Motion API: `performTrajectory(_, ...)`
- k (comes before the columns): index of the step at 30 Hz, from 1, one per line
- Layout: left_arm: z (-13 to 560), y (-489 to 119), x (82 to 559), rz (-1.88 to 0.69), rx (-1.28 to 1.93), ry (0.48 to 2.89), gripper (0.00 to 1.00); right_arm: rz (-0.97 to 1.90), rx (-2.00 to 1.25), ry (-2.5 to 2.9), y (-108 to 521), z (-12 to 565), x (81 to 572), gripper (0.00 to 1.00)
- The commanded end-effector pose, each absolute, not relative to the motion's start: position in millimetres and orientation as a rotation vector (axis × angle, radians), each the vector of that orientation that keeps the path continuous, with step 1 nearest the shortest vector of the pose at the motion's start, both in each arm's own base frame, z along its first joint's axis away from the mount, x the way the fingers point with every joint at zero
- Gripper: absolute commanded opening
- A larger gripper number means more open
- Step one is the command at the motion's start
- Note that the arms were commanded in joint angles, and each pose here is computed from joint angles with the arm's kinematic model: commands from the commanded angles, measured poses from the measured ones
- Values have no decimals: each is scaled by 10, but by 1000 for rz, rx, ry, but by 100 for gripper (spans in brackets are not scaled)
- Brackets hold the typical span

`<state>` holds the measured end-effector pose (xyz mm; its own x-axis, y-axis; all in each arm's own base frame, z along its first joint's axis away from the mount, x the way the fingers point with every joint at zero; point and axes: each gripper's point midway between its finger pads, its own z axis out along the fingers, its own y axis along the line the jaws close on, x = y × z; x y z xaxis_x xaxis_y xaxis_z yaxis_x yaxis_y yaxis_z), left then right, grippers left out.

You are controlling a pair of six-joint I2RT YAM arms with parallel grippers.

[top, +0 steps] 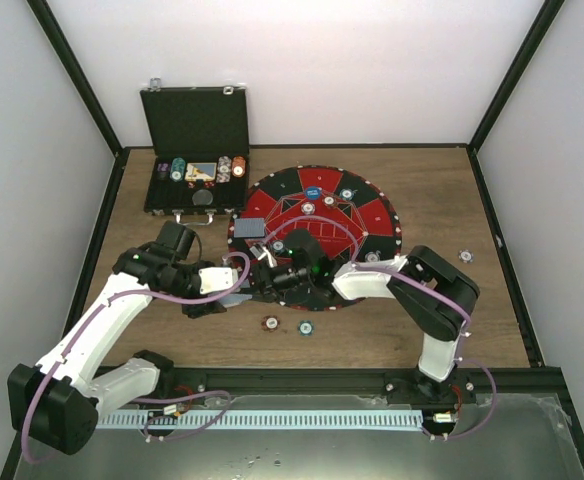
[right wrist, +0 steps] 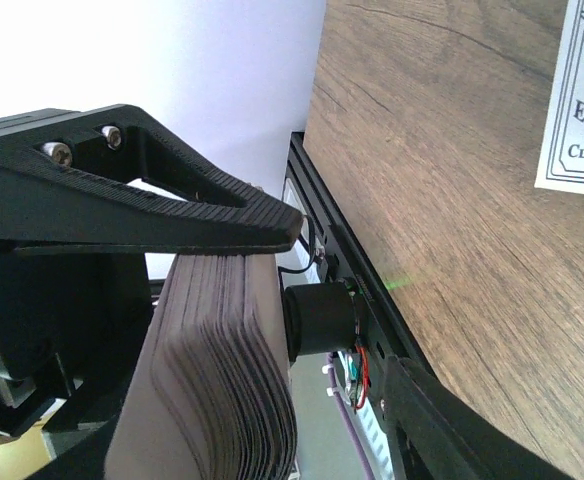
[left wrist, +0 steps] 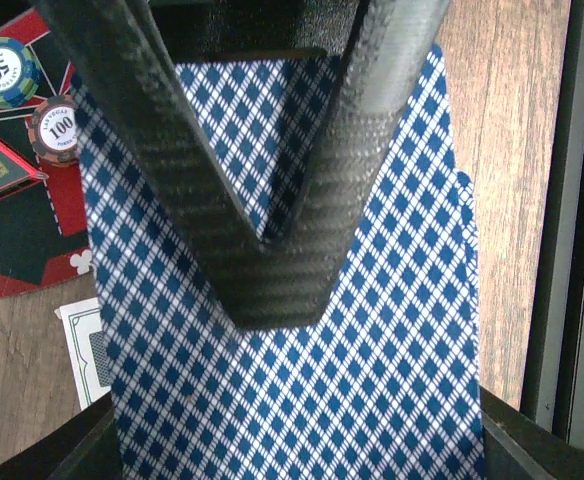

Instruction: Distribute texas hold em gaming equipment

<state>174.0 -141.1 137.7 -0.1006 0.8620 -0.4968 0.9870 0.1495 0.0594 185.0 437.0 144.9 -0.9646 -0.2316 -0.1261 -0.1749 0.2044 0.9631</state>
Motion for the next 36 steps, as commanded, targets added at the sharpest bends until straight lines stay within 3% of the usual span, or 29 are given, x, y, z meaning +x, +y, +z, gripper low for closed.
performTrajectory(1,1561,-1473,1765,-407,1756,1940,7,-1856,342,-2447,4240,1366,1890,49)
performTrajectory(14,1503,-1446,1771,-391,1764,1956,7,-1917,394,-2480,4119,1763,1848,32)
performTrajectory(24,1478,-1436,1783,-380,1765,1961,7,-1946,402,-2465,4072,1893,1799,2)
performTrajectory(30,1456,-1433,1793,-378,1769,1969,7,-2000,404,-2480,3958,2062,1894,1)
performTrajectory(36,1457,-1419,1803,-364,1768,1971,7,-2038,303,-2578,3511,2187,2448,1)
